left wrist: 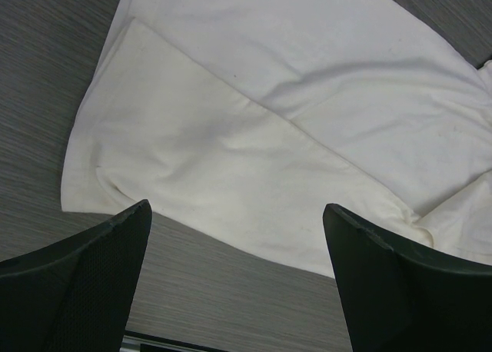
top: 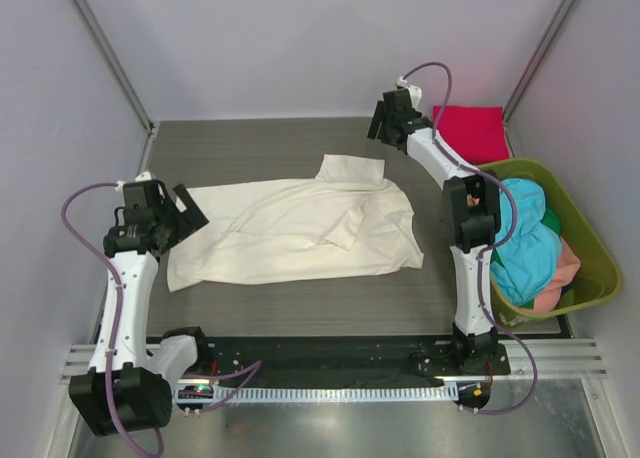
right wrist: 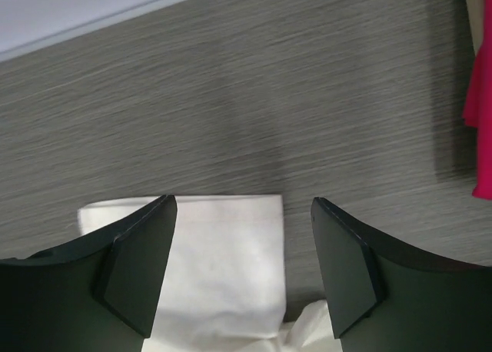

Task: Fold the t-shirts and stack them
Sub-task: Fold the tshirt

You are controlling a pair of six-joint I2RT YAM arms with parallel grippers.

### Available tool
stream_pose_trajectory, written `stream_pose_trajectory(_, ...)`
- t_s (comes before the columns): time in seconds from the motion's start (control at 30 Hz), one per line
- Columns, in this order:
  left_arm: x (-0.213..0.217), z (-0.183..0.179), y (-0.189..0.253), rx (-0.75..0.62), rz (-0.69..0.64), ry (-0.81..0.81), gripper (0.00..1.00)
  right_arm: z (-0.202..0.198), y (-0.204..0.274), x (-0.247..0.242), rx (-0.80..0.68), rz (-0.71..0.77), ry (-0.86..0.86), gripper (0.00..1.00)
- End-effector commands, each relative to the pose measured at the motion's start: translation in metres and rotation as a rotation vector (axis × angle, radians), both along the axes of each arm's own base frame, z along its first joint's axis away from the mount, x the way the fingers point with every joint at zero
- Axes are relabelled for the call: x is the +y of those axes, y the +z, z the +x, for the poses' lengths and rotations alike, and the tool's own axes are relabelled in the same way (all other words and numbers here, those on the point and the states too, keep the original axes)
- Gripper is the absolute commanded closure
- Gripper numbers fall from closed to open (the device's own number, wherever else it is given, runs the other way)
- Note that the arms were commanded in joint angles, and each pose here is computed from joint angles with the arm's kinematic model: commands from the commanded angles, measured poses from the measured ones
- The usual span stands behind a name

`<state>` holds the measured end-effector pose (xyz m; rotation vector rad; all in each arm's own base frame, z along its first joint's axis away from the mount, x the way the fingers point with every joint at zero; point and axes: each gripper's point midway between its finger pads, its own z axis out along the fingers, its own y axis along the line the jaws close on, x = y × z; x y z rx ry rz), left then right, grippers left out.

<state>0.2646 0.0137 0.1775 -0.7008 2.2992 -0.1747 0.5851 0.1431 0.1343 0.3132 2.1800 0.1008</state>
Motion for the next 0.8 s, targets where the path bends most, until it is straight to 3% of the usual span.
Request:
stream_pose_trajectory(0.0, -0.002, 0.0, 0.002, -0.017, 0.011, -0.032, 0.07, 0.001, -0.042, -0.012, 0.111, -0.062, -0.007, 0.23)
stream_pose_trajectory(0.53, -0.003, 0.0, 0.002, -0.018, 0.013, -0.034, 0.07, -0.011, -0.109, 0.012, 0.241, -0.012, 0.045, 0.32)
stream_pose_trajectory(0.63, -0.002, -0.001, 0.002, -0.016, 0.017, -0.03, 0.07, -0.013, -0.12, 0.016, 0.255, 0.001, 0.051, 0.44)
stream_pose_trajectory(0.67, -0.002, 0.0, 0.002, -0.016, 0.018, -0.029, 0.07, -0.014, -0.125, 0.017, 0.26, 0.001, 0.052, 0.54)
stream_pose_trajectory(0.77, 0.0, 0.0, 0.001, -0.008, 0.024, -0.021, 0.07, -0.013, -0.132, 0.018, 0.268, 0.002, 0.063, 0.69)
